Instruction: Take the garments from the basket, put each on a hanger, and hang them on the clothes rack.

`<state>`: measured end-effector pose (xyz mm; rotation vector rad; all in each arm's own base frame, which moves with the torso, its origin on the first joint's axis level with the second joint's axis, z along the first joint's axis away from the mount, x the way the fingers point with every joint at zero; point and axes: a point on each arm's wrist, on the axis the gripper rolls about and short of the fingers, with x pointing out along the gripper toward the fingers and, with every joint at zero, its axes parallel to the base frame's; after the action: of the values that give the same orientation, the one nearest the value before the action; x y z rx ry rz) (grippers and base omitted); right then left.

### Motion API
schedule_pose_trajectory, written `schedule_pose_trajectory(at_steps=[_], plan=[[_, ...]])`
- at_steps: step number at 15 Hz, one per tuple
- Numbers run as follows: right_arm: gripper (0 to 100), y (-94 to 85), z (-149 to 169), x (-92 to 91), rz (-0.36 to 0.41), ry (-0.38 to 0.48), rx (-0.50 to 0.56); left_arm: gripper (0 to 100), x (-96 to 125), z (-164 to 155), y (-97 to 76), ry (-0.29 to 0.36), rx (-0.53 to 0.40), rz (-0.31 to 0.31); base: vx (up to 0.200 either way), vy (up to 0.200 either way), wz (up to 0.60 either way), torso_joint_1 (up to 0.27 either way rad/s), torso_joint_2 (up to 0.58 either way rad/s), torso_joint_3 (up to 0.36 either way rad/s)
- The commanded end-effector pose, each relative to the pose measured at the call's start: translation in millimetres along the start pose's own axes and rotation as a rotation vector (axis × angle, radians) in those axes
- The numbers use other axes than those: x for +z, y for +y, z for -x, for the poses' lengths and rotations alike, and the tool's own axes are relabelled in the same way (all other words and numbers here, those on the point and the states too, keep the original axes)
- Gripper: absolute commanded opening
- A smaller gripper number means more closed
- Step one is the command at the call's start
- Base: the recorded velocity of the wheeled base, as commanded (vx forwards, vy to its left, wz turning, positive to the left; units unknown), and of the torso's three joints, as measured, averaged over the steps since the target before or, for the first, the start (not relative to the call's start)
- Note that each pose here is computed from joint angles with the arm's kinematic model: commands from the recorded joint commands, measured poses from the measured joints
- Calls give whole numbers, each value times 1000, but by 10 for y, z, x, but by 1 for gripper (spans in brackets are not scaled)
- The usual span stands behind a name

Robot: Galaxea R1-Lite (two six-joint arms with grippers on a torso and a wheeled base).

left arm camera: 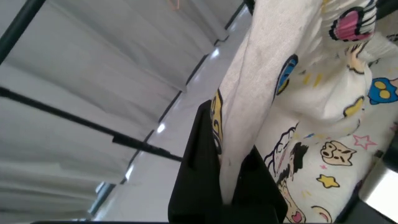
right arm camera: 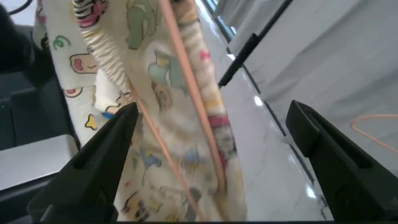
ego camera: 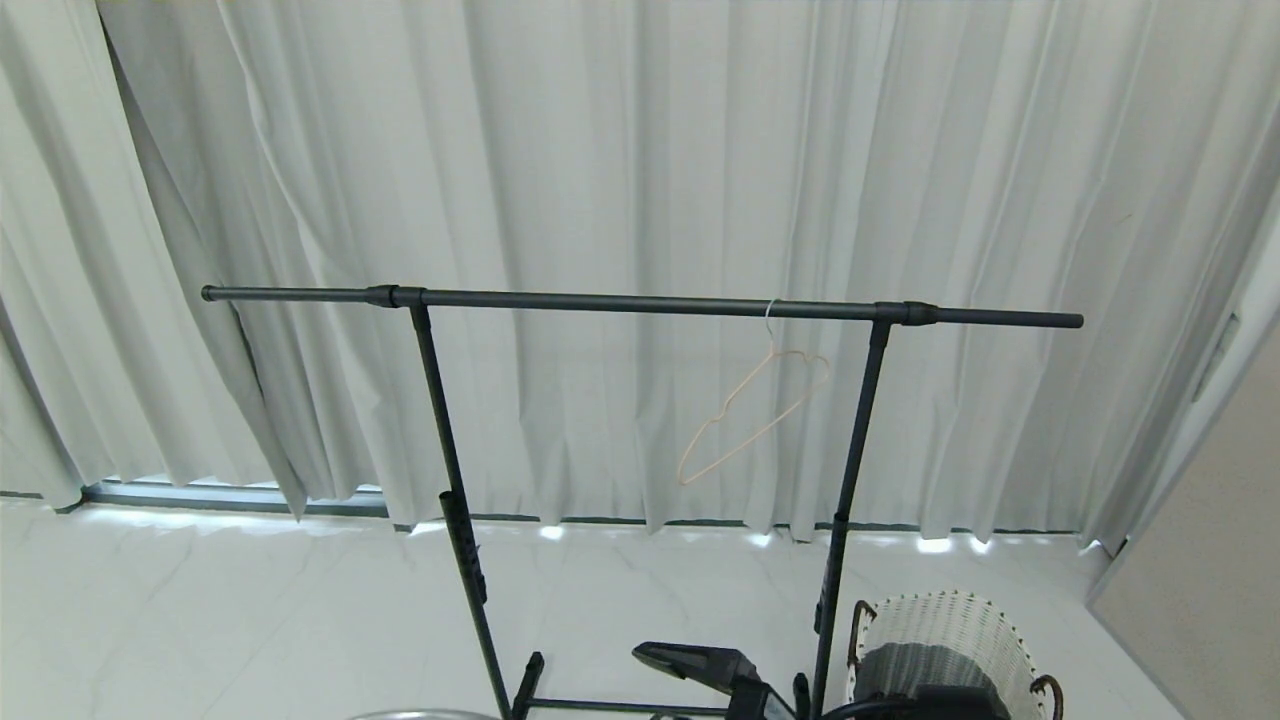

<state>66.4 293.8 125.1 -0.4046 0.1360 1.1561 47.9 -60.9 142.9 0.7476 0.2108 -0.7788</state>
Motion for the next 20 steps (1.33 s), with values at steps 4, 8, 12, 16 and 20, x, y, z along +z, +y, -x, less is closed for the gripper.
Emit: schedule_pose_trajectory(at_steps=[4,8,12,16,20], plan=[[100,105,-31,-124,31,46,42,0,-13,4,-24,-8,-16,-52,0,0,0,0,0,0],[100,85,17,-234,13,85,41,0,5,45,-25,-47,-24,-56,0,0,0,0,0,0],[100,85,17,-234,10,85,40,0,7,41,-29,-46,-28,-62,0,0,0,0,0,0],[100,83,10,-217,8,78,37,0,10,47,-25,-50,-26,-60,0,0,0,0,0,0],[100,83,14,-225,20,84,18,0,6,46,-27,-49,-26,-61,0,0,0,0,0,0]])
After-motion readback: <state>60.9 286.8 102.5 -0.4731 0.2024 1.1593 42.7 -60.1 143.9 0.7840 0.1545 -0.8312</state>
